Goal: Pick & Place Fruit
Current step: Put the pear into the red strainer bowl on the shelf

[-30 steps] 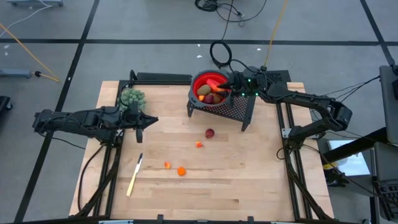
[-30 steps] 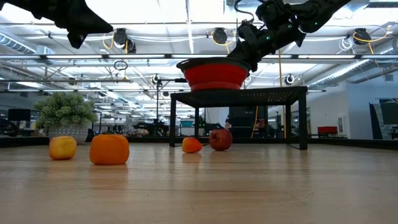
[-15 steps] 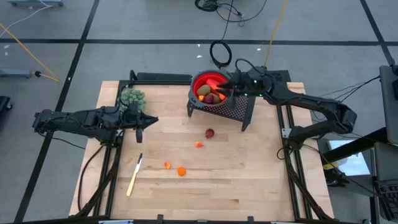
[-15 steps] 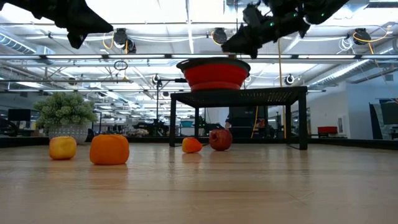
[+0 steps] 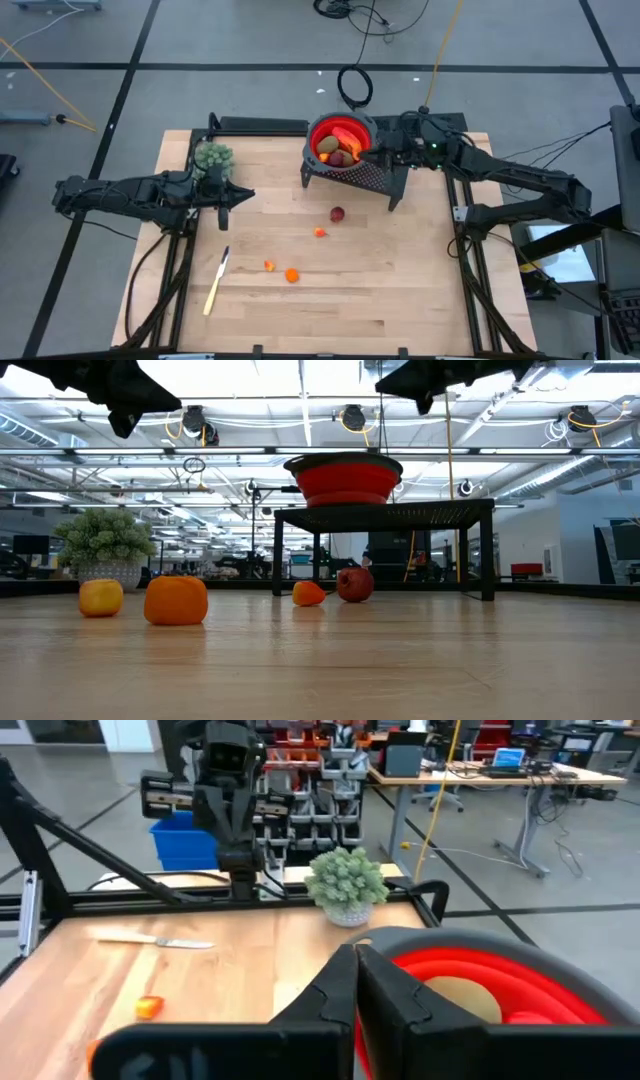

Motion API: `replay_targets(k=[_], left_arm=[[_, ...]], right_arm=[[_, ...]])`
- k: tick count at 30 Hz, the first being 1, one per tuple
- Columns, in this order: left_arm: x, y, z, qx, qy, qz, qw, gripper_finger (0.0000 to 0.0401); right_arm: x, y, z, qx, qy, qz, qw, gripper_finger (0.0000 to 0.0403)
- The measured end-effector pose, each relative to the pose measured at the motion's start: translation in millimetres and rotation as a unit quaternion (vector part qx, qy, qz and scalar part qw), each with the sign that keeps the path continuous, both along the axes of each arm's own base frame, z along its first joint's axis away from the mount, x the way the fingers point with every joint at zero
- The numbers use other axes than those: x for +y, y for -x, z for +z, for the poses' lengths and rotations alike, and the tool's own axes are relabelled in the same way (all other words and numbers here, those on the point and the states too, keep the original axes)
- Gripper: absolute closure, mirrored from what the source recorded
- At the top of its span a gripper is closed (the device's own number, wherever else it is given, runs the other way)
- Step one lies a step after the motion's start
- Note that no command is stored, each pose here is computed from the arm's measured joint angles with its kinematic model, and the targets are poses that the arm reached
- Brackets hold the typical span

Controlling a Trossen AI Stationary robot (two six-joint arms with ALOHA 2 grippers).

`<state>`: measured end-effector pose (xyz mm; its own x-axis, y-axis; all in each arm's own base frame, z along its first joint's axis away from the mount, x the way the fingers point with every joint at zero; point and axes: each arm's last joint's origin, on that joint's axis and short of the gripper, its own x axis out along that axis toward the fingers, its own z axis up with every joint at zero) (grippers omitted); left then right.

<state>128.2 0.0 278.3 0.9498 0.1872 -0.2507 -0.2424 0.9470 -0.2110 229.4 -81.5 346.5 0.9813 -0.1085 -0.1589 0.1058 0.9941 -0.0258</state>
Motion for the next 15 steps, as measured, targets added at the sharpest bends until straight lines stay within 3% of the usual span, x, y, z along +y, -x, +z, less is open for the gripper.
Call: replay_targets(k=[15], left_arm=[[0,0,1,-0.004,0.007,0.002,1.0,0.0396]], right_arm=[[21,43,16,0.014,-0.007,0.008,1.0,0.0402]])
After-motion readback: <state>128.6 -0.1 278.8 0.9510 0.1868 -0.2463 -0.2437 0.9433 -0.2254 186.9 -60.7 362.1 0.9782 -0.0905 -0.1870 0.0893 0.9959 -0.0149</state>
